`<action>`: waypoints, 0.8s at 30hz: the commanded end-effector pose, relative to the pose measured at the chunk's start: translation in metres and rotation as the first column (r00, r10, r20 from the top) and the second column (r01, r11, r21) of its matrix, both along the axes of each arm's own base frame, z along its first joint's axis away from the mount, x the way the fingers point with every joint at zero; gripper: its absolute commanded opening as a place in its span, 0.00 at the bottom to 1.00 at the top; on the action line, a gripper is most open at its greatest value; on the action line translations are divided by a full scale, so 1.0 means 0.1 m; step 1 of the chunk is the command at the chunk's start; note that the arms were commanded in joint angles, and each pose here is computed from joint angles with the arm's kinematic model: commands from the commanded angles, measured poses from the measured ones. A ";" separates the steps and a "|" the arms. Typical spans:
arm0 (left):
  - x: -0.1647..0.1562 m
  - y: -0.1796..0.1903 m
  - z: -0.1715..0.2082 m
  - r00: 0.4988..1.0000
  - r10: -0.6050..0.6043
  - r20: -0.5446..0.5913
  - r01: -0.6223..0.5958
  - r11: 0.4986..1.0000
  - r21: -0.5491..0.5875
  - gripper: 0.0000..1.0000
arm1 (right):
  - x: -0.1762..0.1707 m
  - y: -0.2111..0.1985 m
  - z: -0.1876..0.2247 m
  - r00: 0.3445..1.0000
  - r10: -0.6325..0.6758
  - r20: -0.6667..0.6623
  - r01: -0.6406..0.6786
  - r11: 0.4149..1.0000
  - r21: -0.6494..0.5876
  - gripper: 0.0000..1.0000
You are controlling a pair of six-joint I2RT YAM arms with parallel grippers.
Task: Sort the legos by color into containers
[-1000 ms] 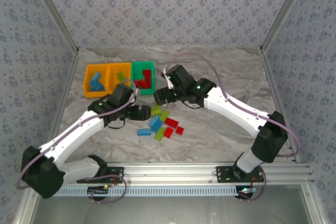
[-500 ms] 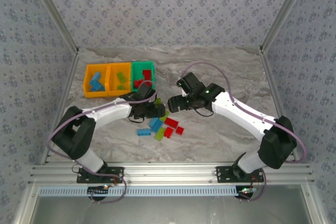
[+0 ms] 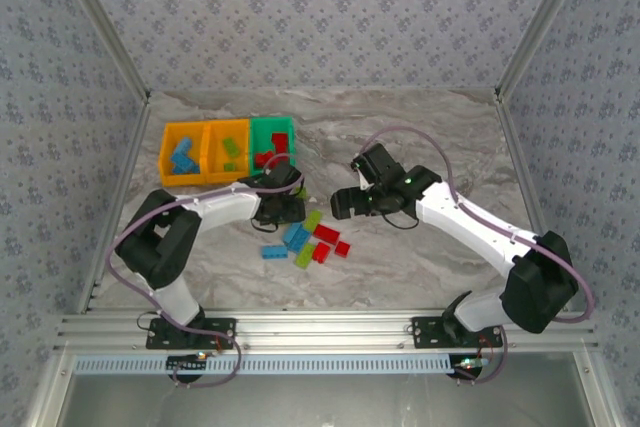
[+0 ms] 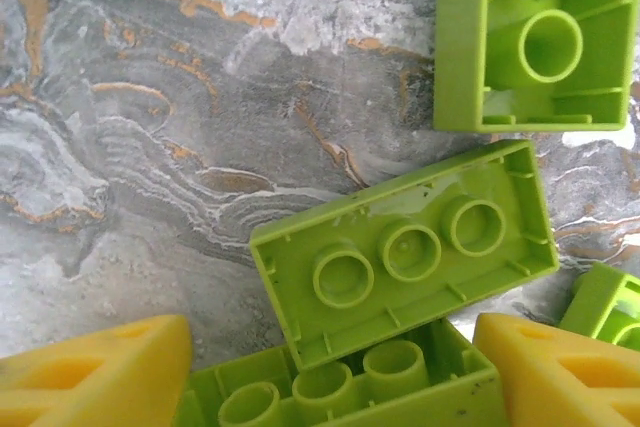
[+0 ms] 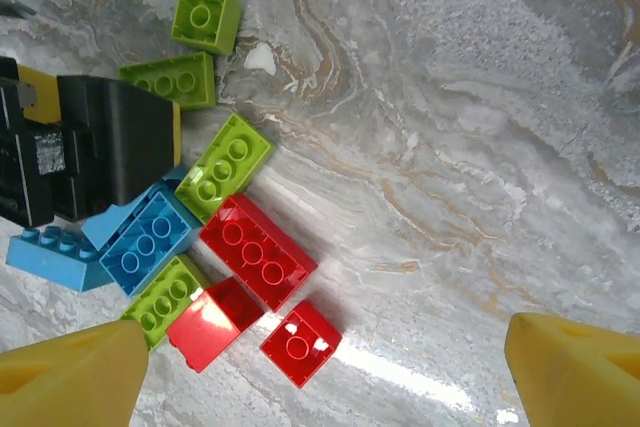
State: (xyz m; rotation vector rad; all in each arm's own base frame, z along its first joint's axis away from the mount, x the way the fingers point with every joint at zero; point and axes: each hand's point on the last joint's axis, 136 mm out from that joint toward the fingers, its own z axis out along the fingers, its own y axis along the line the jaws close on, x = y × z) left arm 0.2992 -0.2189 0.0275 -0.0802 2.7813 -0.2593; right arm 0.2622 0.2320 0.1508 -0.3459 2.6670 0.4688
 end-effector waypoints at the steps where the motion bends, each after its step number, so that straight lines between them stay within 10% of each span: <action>1: -0.05 0.02 0.04 1.000 0.001 -0.001 -0.001 1.000 -0.005 0.59 | -0.06 0.08 0.05 1.000 0.020 -0.018 -0.019 0.998 0.060 0.95; 11: 0.17 0.38 1.04 0.959 0.042 0.280 -0.057 0.997 0.046 0.52 | -0.03 0.13 0.18 1.000 0.018 0.011 -0.019 0.995 0.100 0.96; 24: 1.76 1.73 1.28 0.820 0.372 0.434 -0.419 0.908 0.012 0.51 | -0.09 0.10 0.31 0.999 0.008 0.038 -0.013 0.991 0.135 0.96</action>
